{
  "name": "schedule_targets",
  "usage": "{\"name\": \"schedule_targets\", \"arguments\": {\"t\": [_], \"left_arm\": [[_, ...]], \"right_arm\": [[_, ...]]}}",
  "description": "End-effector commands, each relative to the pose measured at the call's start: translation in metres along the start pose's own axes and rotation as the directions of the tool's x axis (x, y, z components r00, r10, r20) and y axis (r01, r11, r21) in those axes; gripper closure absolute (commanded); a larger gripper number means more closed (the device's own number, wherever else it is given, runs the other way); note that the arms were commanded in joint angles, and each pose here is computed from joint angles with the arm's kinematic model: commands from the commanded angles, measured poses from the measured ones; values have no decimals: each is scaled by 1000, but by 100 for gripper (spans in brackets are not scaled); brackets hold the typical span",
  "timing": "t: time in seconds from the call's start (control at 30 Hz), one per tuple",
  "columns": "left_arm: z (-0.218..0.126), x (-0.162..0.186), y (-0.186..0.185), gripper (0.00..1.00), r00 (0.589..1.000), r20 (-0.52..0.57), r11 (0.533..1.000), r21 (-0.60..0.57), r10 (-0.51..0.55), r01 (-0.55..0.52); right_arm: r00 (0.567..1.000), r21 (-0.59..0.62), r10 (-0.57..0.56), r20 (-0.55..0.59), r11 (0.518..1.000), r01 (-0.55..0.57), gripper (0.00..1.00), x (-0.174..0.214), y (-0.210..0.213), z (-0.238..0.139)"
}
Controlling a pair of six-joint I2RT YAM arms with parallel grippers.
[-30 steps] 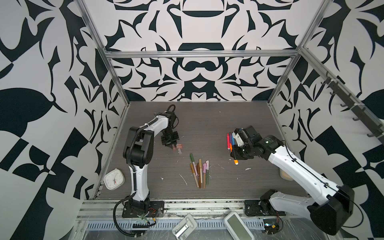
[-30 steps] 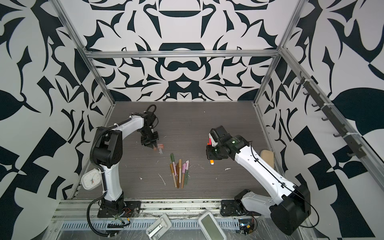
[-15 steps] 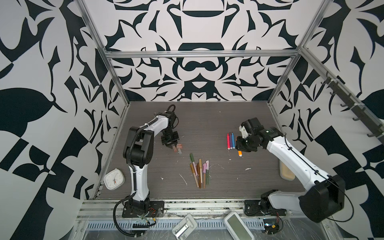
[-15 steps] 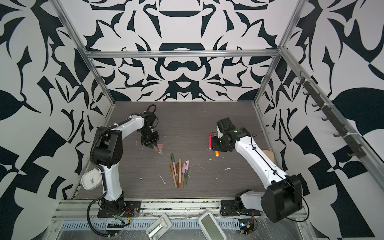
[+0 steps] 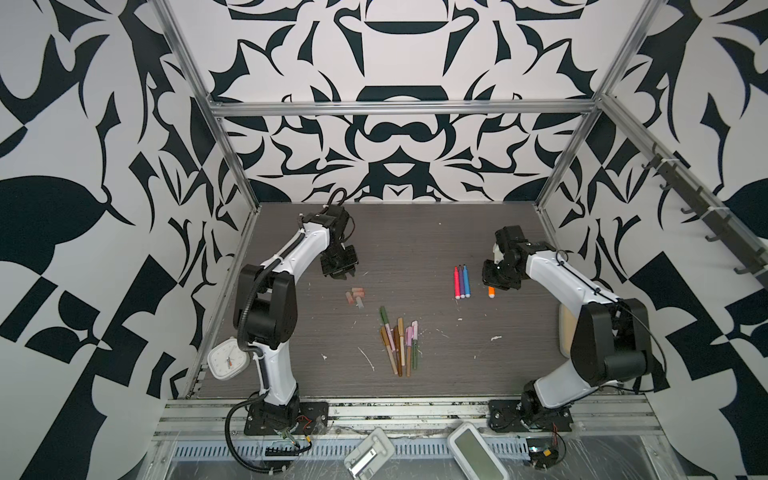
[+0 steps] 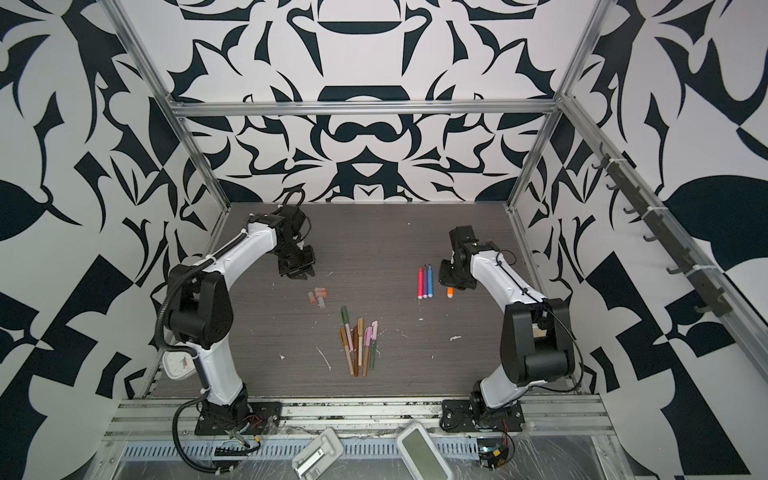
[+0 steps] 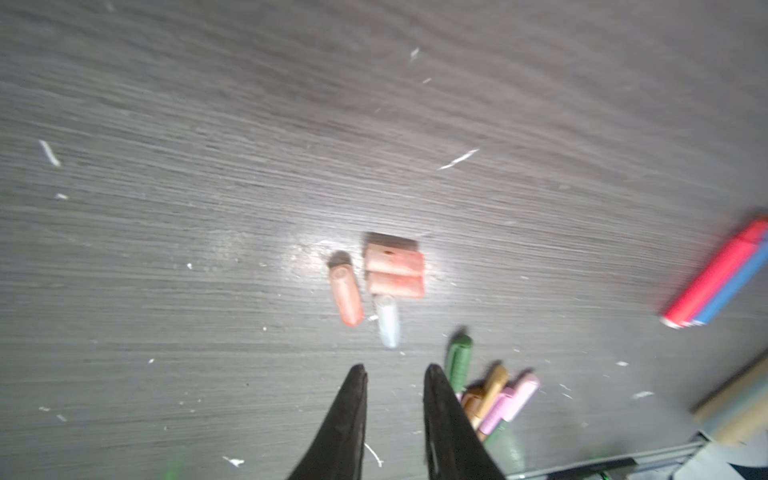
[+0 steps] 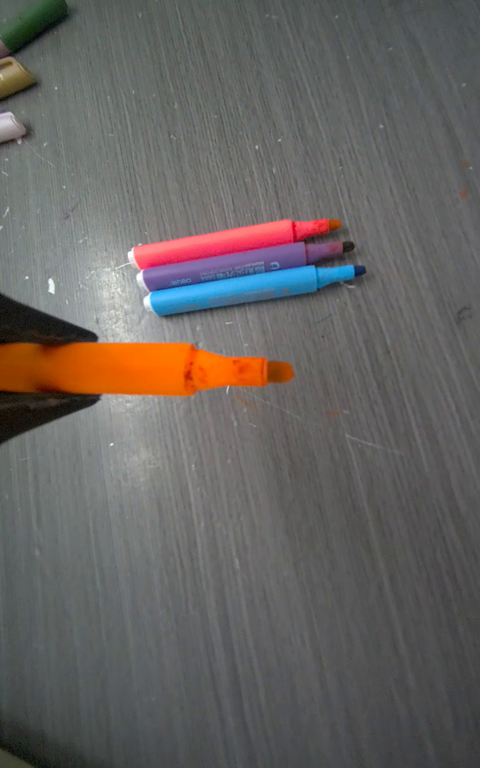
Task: Open the pen caps
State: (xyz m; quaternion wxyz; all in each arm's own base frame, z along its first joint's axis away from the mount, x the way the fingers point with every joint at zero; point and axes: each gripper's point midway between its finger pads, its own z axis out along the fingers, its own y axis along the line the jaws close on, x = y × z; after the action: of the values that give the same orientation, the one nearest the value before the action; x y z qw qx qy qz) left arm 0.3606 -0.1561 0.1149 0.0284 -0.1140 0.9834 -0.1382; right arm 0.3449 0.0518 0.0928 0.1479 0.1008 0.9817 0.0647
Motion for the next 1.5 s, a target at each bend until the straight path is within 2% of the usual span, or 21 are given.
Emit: {"name": "schedule_targets", "arguments": {"t": [0.0,0.13,0.33,0.6,0.77,0.93,1.3,1.47], "left_arm": [[-21,3,-11,72,999,10,998,58,-30,30],[-29,6,-16,72,999,11,995,95,-42,41],[-34,9,-17,72,998,9,991,119,-56,55],[-32,14,-12,72,998,3,990,126,-69,68],[-31,18,-8,72,997,1,989,128,-74,73],[-29,19,-6,72,997,-6,989,127,-78,78],[-26,16,-11,72,996,-18,986,141,-87,88],[-25,14,-13,72,996,-19,985,144,-87,89]], "right_arm": [[994,-82,-88,65,992,93,100,-27,21,-4],[993,-90,-108,43,990,112,100,-32,24,12],[993,-162,-120,-10,980,116,100,-33,37,31],[993,-179,-71,-91,982,54,100,-34,34,50],[993,-191,-58,-101,981,38,99,-33,32,53],[993,-202,-52,-103,979,30,92,-32,31,55],[994,-269,-18,-111,963,-13,64,-32,34,55],[993,-292,-3,-116,956,-31,60,-34,33,55]]}}
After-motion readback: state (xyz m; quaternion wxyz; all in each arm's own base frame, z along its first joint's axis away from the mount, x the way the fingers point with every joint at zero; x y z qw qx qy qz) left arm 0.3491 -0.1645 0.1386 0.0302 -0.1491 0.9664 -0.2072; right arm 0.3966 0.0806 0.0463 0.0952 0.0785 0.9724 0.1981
